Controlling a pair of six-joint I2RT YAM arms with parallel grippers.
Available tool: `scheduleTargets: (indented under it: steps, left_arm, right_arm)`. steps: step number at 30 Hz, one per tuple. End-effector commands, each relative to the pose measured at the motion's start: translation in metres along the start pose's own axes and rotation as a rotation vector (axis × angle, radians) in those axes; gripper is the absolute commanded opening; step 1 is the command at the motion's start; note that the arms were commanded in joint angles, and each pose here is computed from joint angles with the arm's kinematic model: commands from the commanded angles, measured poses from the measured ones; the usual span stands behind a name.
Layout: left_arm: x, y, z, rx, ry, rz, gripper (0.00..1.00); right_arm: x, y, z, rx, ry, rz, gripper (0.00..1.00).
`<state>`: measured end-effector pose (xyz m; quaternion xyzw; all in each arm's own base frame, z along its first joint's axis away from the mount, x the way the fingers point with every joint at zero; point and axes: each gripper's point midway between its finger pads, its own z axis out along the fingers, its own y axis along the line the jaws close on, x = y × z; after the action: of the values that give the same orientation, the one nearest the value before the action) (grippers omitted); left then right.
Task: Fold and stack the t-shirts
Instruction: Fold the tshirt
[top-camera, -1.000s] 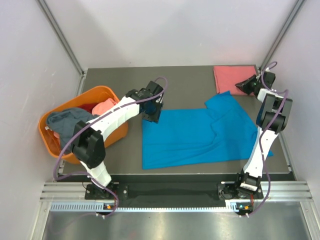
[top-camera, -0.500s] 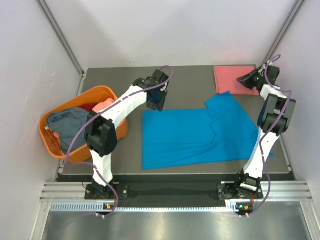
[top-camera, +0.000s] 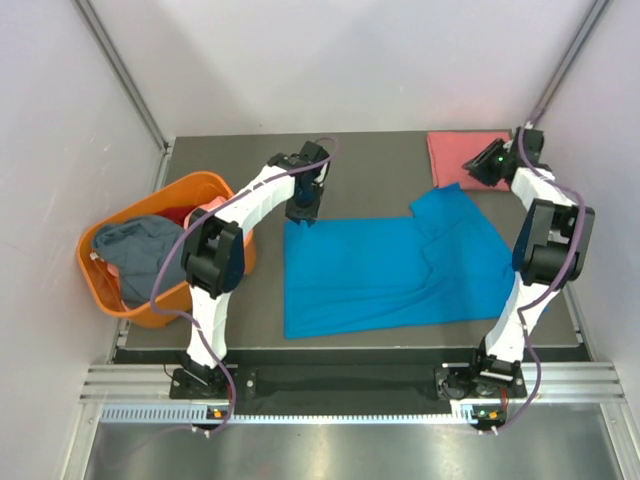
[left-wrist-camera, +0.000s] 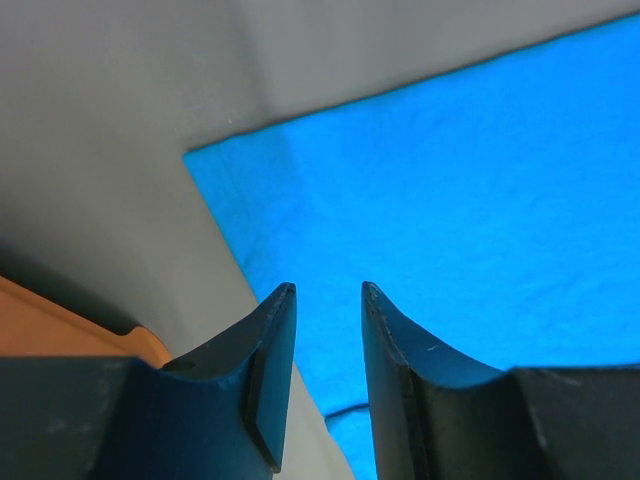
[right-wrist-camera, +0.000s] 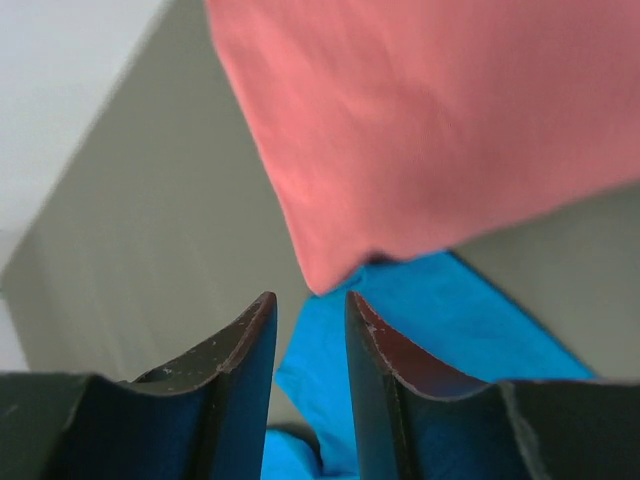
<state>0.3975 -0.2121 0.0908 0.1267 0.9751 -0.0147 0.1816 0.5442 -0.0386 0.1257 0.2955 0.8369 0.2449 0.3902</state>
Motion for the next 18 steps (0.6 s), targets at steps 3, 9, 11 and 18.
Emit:
scheduleTargets:
  steps: [3,9,11,18]
  left_arm:
    - [0.023,0.003,0.013,0.005,0.071,0.001,0.36]
    - [0.043,0.009,0.016,-0.012,0.090,-0.001,0.36]
    - [0.045,0.012,0.016,-0.026,0.096,0.004,0.36]
    - [0.041,0.010,0.011,-0.009,0.077,0.008,0.36]
  right_arm:
    - [0.028,-0.004,-0.008,0.161,-0.028,0.060,0.35]
    - [0.034,0.002,0.004,0.194,-0.057,0.090,0.34]
    - [0.034,0.003,0.008,0.202,-0.069,0.105,0.34]
    - [0.025,-0.005,0.015,0.249,-0.110,0.141,0.34]
